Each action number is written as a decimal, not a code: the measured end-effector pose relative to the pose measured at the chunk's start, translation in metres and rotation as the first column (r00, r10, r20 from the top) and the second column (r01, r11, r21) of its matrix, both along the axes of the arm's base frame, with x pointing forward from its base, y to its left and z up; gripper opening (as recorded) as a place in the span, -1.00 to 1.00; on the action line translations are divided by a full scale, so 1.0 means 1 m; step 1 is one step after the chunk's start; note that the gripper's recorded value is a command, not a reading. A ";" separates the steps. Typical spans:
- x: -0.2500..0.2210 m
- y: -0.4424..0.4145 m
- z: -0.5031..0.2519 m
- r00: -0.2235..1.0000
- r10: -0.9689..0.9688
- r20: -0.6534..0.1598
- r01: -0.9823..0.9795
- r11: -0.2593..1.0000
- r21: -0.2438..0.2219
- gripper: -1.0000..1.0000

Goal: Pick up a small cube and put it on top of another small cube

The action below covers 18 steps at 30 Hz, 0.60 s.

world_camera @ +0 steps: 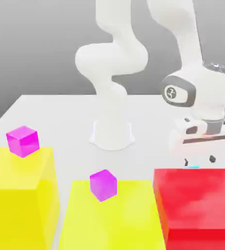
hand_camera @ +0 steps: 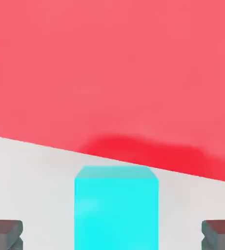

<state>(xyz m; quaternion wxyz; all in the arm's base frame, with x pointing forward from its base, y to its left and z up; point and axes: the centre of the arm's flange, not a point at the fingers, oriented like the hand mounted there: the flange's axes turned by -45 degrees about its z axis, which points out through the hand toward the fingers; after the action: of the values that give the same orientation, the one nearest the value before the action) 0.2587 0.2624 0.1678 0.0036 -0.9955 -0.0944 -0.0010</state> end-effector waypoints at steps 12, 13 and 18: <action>-0.002 -0.003 -0.037 1.000 0.002 -0.001 -0.002 1.000 -0.004 -1.00; -0.002 -0.002 -0.032 1.000 0.001 -0.001 -0.001 1.000 -0.002 -1.00; -0.001 0.000 0.004 1.000 0.000 0.000 0.000 1.000 0.000 -1.00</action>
<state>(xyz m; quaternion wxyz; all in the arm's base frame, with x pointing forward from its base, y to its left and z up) 0.2582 0.2621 0.1719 0.0035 -0.9955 -0.0943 -0.0011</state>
